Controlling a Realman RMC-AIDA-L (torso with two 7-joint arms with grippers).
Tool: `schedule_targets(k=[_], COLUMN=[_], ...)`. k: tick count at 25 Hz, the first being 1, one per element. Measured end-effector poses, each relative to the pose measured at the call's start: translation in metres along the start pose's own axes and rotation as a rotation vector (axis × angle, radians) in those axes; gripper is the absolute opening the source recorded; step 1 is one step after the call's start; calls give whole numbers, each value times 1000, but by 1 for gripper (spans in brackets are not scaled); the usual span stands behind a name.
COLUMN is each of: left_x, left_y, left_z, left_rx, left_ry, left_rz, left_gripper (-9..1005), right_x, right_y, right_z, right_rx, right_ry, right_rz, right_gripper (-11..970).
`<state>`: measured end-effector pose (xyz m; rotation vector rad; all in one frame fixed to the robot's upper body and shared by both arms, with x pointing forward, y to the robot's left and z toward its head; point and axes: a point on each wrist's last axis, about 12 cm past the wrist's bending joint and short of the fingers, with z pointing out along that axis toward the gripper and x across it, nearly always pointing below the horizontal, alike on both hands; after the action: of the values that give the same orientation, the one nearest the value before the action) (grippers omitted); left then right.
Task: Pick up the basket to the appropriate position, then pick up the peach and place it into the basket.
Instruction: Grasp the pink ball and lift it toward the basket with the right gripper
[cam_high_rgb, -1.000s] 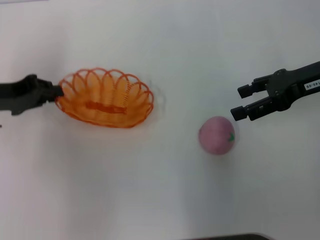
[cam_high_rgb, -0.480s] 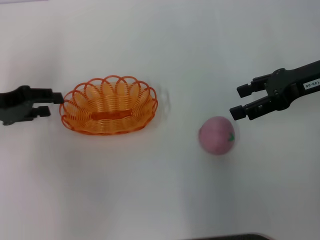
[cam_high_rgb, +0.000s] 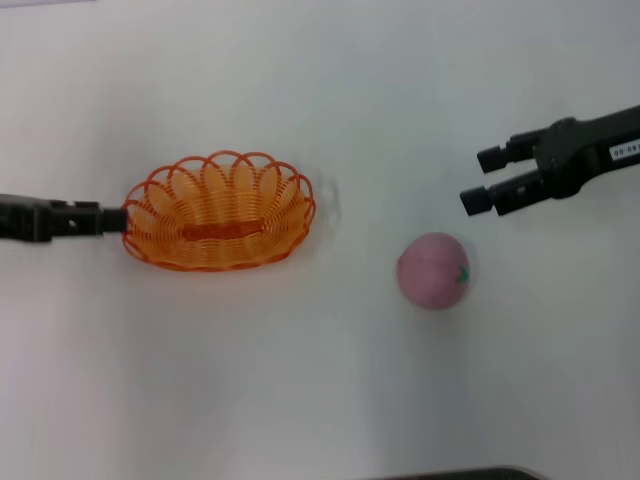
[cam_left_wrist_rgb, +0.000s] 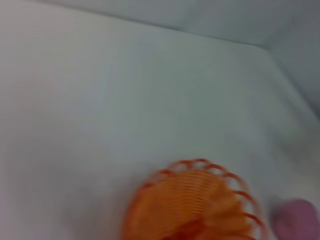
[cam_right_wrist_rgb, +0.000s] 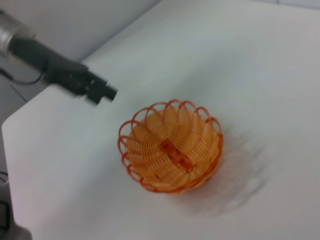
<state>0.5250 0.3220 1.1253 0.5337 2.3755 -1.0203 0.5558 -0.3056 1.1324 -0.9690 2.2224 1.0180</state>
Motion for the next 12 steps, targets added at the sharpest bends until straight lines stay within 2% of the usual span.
schedule_targets(k=[3,6,9,12], left_x=[7,21,33,41], left_y=[-9,-14,-15,-14], left_z=[-2,-7,-10,-11], left_rx=[85,135,141,136], left_ry=[-11,-79,-152,-161], left_rz=[153,288,332,321], left_gripper=[573,577,596,645], right_x=[-3,-6,-13,-22], right_y=[-3,-8,-10,-8], right_z=[-2,-4,-6,-3], right_rx=[25,65,79,58], right_ry=[-26,-58,-85,-77], right_rz=[15,55,88,107], right_gripper=[951,951,950,950])
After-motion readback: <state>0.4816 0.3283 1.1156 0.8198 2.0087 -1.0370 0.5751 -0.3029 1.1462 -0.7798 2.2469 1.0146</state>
